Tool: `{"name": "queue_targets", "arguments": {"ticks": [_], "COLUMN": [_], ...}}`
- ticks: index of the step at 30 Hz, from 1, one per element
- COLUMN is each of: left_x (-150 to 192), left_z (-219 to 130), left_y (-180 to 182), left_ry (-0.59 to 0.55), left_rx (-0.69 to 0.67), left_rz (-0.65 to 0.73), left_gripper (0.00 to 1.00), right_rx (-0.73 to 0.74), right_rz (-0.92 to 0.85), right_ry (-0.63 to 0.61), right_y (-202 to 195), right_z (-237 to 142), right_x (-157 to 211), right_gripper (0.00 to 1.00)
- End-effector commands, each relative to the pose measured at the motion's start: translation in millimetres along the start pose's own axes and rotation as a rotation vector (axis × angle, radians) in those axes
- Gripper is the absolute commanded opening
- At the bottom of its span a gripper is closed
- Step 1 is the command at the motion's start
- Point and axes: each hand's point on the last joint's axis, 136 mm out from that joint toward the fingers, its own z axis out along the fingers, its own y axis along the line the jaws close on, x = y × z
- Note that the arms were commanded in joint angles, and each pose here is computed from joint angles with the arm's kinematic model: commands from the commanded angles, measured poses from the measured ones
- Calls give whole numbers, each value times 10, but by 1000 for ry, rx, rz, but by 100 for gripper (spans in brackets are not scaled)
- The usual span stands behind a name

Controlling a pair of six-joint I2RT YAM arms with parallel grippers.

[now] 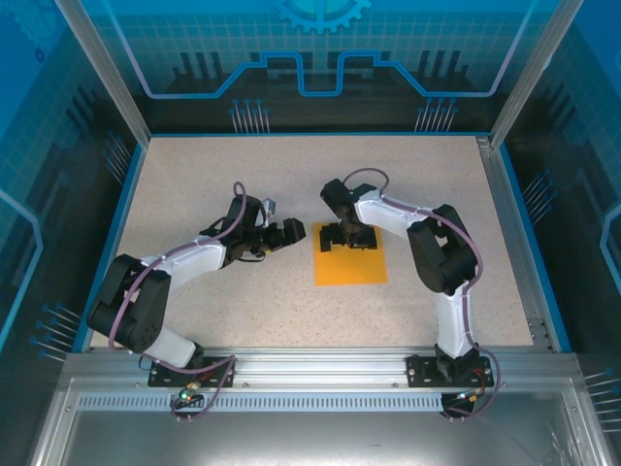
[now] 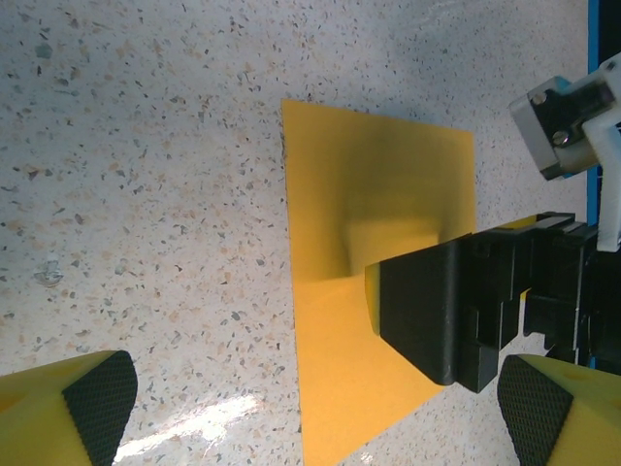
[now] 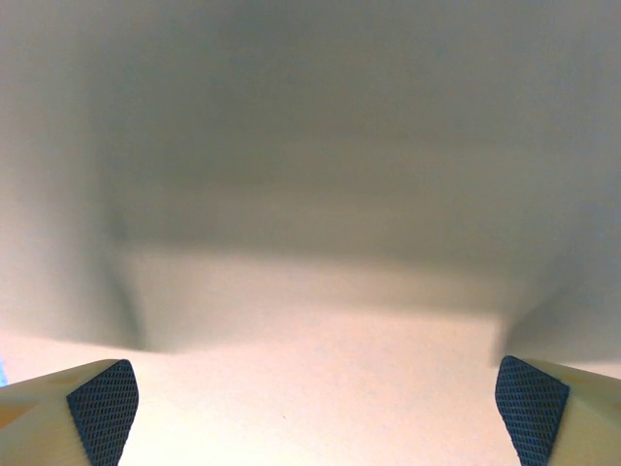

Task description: Fold a paper plane with a square sheet of paper (pick it up from the middle)

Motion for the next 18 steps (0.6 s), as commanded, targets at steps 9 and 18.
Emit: {"name": "queue_targets", "arguments": {"ticks": [9, 18], "left_x": [13, -2], "left_z": [23, 27], "left_y": [-75, -94], "left_ry": [26, 28], "left_rx": [16, 20], "left_rz": [32, 33], "left_gripper": [99, 99], "right_rx": [116, 131], "right_rz": [4, -3], "right_ry": [166, 157], "right_y": [-185, -171], "right_z": [499, 523], "right_x": [375, 424], "right_gripper": [99, 90]}}
